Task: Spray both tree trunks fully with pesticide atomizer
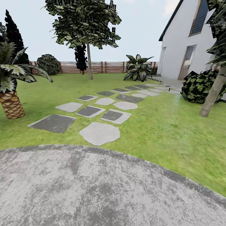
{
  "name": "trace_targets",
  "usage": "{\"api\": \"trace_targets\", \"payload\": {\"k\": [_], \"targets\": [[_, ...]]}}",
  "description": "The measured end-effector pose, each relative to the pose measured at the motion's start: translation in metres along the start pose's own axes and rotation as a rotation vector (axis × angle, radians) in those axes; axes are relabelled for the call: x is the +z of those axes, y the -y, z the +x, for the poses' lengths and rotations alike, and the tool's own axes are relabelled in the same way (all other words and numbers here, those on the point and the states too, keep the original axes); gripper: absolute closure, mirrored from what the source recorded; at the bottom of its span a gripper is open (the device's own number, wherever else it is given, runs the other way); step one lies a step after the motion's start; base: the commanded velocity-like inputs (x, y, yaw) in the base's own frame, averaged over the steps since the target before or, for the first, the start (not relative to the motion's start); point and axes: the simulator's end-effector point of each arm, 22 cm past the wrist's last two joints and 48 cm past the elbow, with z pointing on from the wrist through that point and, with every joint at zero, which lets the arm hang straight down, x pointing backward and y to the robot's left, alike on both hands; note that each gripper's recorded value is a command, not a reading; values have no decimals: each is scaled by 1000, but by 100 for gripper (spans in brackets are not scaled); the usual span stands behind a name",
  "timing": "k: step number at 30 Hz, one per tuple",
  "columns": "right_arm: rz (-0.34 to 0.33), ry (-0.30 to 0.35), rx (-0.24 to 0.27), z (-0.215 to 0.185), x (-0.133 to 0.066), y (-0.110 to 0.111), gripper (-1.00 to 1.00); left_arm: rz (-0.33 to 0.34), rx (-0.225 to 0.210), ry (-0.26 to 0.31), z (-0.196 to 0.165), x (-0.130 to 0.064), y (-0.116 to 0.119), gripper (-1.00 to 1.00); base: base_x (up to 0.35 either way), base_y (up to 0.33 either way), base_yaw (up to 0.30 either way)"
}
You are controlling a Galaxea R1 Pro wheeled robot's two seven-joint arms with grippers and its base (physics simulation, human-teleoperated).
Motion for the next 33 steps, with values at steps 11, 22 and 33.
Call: {"api": "trace_targets", "payload": {"k": [11,22,33], "targets": [[0,0,0,0,0,0,-100,0,0,0,0,0,0,-100,339,0,0],[0,0,0,0,0,0,-100,0,1,2,0,0,0,-100,339,0,0],[0,0,0,0,0,0,-100,0,1,2,0,0,0,-100,339,0,0]]}}
